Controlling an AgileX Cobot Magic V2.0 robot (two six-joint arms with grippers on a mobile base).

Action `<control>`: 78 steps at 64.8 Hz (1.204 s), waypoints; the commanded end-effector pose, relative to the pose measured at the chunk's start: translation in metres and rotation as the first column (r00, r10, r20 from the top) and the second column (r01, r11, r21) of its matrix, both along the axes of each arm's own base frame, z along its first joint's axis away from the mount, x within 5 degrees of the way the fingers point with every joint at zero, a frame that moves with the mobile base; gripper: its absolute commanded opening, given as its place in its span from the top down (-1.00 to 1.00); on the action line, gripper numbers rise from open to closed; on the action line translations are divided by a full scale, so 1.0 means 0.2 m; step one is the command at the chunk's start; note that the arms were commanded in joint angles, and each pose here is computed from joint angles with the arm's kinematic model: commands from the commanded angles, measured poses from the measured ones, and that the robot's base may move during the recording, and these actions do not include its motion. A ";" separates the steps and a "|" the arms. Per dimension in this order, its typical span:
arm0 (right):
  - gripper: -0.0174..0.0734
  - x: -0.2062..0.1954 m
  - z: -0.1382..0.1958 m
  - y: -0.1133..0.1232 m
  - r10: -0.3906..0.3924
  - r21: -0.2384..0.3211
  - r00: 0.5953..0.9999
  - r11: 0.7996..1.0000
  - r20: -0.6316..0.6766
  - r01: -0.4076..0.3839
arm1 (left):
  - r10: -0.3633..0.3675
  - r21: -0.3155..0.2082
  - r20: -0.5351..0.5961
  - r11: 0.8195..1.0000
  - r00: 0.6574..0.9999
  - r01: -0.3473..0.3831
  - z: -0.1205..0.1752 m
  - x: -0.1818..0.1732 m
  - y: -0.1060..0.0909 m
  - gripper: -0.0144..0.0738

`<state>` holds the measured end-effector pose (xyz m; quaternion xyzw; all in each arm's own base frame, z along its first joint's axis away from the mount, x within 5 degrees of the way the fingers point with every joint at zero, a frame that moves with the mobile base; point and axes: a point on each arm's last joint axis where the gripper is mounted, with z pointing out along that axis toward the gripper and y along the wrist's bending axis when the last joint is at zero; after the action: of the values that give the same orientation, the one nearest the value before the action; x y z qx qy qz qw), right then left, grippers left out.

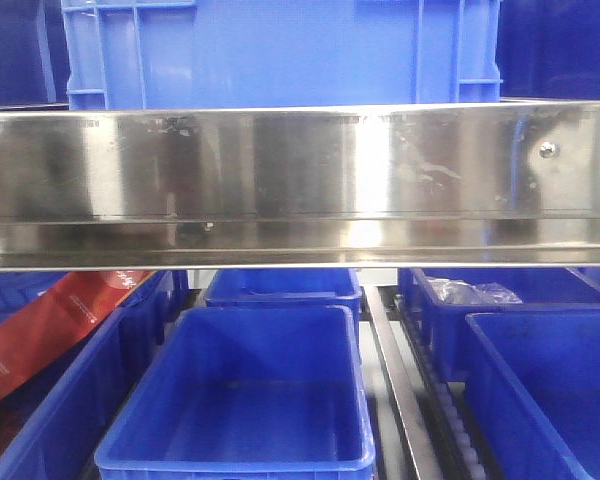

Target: Place valve from conveyor to right shelf box

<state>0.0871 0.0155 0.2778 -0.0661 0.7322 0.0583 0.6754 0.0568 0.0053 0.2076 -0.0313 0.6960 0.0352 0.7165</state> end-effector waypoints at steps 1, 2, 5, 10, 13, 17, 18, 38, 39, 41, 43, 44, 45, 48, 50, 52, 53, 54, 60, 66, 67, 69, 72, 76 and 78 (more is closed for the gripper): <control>0.97 -0.05 -0.06 -0.04 -0.074 0.003 0.997 0.997 0.031 0.074 | -0.001 -0.002 0.028 1.000 1.000 0.001 0.01 0.00 0.00 0.92; 0.97 -0.05 -0.07 -0.04 -0.084 0.006 0.996 0.996 0.033 0.084 | -0.001 -0.002 0.028 1.000 1.000 0.001 0.01 0.00 0.00 0.92; 0.97 -0.08 -0.11 -0.05 -0.114 0.016 0.993 0.993 0.039 0.113 | -0.001 -0.002 0.028 1.000 1.000 0.001 0.01 0.00 0.00 0.92; 0.97 -0.10 -0.19 -0.07 -0.154 0.047 0.987 0.987 0.036 0.153 | -0.001 -0.002 0.028 1.000 1.000 0.001 0.01 0.00 0.00 0.92; 0.97 -0.12 -0.22 -0.07 -0.167 0.051 0.985 0.985 0.048 0.165 | -0.001 -0.002 0.028 1.000 1.000 0.001 0.01 0.00 0.00 0.92; 0.97 -0.14 -0.27 -0.08 -0.179 0.053 0.982 0.983 0.055 0.176 | -0.001 -0.002 0.028 1.000 1.000 0.001 0.01 0.00 0.00 0.92; 0.97 -0.14 -0.28 -0.08 -0.180 0.054 0.982 0.983 0.059 0.177 | -0.001 -0.002 0.028 1.000 1.000 0.001 0.01 0.00 0.00 0.92; 0.97 -0.15 -0.37 -0.08 -0.181 0.021 0.982 0.983 0.053 0.180 | -0.001 -0.002 0.028 1.000 1.000 0.001 0.01 0.00 0.00 0.92; 0.97 -0.15 -0.37 -0.08 -0.181 0.021 0.982 0.983 0.053 0.180 | -0.001 -0.002 0.028 1.000 1.000 0.001 0.01 0.00 0.00 0.92; 0.97 -0.15 -0.37 -0.08 -0.182 0.022 0.982 0.983 0.058 0.181 | -0.001 -0.002 0.028 1.000 1.000 0.001 0.01 0.00 0.00 0.92; 0.97 -0.15 -0.37 -0.08 -0.182 0.023 0.981 0.983 0.061 0.181 | -0.001 -0.002 0.028 1.000 1.000 0.001 0.01 0.00 0.00 0.92; 0.97 -0.15 -0.37 -0.08 -0.182 0.023 0.981 0.983 0.063 0.181 | -0.001 -0.002 0.028 1.000 1.000 0.001 0.01 0.00 0.00 0.92; 0.97 -0.15 -0.37 -0.08 -0.182 0.024 0.981 0.983 0.066 0.181 | -0.001 -0.002 0.028 1.000 1.000 0.001 0.01 0.00 0.00 0.92; 0.97 -0.15 -0.37 -0.08 -0.183 0.024 0.981 0.983 0.069 0.181 | -0.001 -0.002 0.028 1.000 1.000 0.001 0.01 0.00 0.00 0.92; 0.97 -0.15 -0.37 -0.08 -0.183 0.024 0.981 0.983 0.069 0.181 | -0.001 -0.002 0.028 1.000 1.000 0.001 0.01 0.00 0.00 0.92; 0.97 -0.15 -0.37 -0.08 -0.183 0.024 0.981 0.983 0.069 0.181 | -0.001 -0.002 0.028 1.000 1.000 0.001 0.01 0.00 0.00 0.92; 0.97 -0.15 -0.37 -0.08 -0.183 0.024 0.981 0.983 0.069 0.181 | -0.001 -0.002 0.028 1.000 1.000 0.001 0.01 0.00 0.00 0.92; 0.97 -0.15 -0.37 -0.08 -0.183 0.024 0.981 0.983 0.069 0.181 | -0.001 -0.002 0.028 1.000 1.000 0.001 0.01 0.00 0.00 0.92; 0.97 -0.15 -0.37 -0.08 -0.183 0.024 0.981 0.983 0.069 0.181 | -0.001 -0.002 0.028 1.000 1.000 0.001 0.01 0.00 0.00 0.92; 0.97 -0.15 -0.37 -0.08 -0.183 0.024 0.981 0.983 0.069 0.181 | -0.001 -0.002 0.028 1.000 1.000 0.001 0.01 0.00 0.00 0.92; 0.97 -0.15 -0.37 -0.08 -0.183 0.024 0.981 0.983 0.069 0.181 | -0.001 -0.002 0.028 1.000 1.000 0.001 0.01 0.00 0.00 0.92; 0.97 -0.15 -0.37 -0.08 -0.183 0.024 0.981 0.983 0.069 0.181 | -0.001 -0.002 0.028 1.000 1.000 0.001 0.01 0.00 0.00 0.92; 0.97 -0.15 -0.37 -0.08 -0.183 0.024 0.981 0.983 0.069 0.181 | -0.001 -0.002 0.028 1.000 1.000 0.001 0.01 0.00 0.00 0.92; 0.97 -0.15 -0.37 -0.08 -0.183 0.024 0.981 0.983 0.069 0.181 | -0.001 -0.002 0.028 1.000 1.000 0.001 0.01 0.00 0.00 0.92; 0.97 -0.15 -0.37 -0.08 -0.183 0.024 0.981 0.983 0.069 0.181 | -0.001 -0.002 0.028 1.000 1.000 0.001 0.01 0.00 0.00 0.92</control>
<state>0.0566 0.0005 0.2030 0.0048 0.7187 0.0061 0.6952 0.0568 0.0053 0.2078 -0.0313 0.6951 0.0352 0.7174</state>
